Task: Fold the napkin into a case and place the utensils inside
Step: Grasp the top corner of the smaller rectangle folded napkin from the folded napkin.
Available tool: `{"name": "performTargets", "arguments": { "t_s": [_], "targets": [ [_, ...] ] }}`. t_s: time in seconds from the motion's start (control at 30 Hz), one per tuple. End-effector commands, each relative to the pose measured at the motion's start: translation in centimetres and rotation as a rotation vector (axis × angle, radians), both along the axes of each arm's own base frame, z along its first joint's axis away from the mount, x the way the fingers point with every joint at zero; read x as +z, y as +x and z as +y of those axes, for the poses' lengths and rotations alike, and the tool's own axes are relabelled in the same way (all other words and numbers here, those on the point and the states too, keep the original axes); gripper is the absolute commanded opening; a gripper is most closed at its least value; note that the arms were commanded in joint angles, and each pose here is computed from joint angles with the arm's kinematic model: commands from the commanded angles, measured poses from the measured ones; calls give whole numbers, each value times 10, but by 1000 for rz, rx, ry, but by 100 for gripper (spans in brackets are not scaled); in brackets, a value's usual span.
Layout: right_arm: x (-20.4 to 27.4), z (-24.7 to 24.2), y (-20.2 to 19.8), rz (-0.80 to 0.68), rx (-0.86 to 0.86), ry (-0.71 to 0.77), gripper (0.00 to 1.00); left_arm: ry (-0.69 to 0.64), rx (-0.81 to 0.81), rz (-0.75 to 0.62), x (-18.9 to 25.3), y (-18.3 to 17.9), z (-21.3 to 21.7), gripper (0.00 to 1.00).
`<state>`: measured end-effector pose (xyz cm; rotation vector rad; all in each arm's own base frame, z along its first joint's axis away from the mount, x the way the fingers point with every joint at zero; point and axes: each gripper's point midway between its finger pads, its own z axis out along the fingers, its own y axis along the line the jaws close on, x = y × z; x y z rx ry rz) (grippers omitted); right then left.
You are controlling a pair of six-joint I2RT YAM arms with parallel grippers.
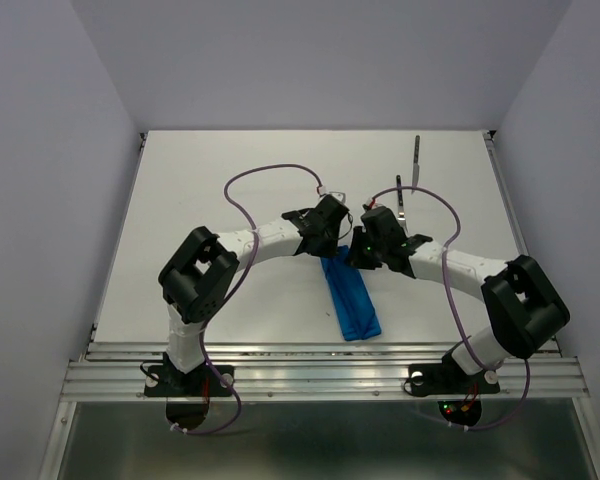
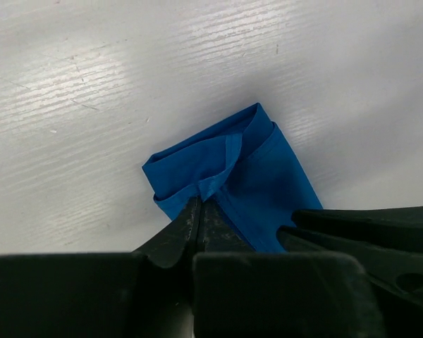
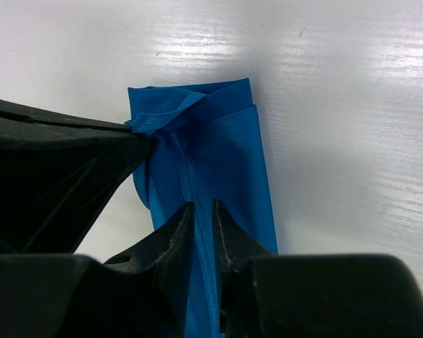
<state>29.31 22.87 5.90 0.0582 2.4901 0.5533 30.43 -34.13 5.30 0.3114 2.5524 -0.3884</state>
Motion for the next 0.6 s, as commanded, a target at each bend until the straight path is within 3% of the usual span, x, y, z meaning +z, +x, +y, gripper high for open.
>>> {"name": "performTargets", "arguments": {
  "t_s": [0.0,0.17,0.57],
  "targets": [
    [7,10,6,-12,47,29,24,-15,-4,-39,17,8,-9,1],
    [3,13,4,-8,64,17,28,-30,-13,-29,17,6,-12,0],
    [1,26,4,-14,84,-2,29,-79,-23,-13,25,6,-17,0]
  ]
}}
